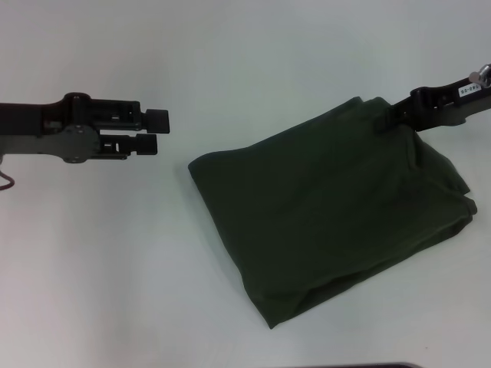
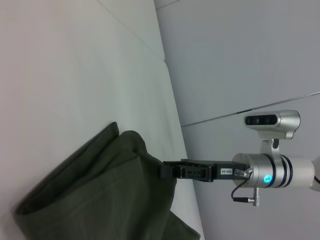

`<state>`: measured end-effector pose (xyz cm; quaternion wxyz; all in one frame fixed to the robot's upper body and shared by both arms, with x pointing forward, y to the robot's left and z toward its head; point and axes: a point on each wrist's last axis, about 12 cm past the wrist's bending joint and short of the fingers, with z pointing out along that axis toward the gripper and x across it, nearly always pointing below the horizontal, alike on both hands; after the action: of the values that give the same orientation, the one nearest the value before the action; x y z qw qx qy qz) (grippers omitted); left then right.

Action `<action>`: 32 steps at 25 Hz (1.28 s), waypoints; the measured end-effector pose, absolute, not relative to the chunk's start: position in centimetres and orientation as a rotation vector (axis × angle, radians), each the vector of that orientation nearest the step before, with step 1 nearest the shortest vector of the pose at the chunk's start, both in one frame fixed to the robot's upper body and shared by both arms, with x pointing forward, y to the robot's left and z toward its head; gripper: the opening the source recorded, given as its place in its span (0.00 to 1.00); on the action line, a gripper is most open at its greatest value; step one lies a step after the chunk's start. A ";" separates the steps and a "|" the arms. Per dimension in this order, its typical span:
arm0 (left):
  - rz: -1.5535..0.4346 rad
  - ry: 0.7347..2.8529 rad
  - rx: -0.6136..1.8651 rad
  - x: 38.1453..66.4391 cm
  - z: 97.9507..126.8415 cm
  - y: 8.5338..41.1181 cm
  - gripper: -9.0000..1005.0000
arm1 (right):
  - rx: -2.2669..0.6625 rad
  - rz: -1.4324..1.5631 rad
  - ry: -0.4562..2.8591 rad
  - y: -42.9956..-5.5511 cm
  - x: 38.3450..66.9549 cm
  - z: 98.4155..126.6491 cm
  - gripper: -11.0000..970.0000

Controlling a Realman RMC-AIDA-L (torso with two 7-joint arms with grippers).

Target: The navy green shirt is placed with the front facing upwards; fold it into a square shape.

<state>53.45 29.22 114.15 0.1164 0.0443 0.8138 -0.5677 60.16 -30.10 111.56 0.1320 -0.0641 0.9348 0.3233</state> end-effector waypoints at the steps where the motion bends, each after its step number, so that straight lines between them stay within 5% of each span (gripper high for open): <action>1: -1.662 2.383 0.131 53.4 114.1 29.2 0.63 | -0.186 0.936 2.713 -30.1 60.2 111.6 0.50; 13: -1.671 2.389 0.137 53.3 114.0 29.0 0.63 | -0.256 0.886 2.693 -29.3 60.5 111.2 0.07; 32: -1.673 2.399 0.138 53.3 114.0 28.9 0.63 | -0.362 0.912 2.614 -29.1 60.6 115.1 0.02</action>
<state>53.31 28.90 113.95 0.1065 0.0467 0.8146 -0.5682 60.56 -29.08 115.10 0.1737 -0.1278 0.9219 0.3218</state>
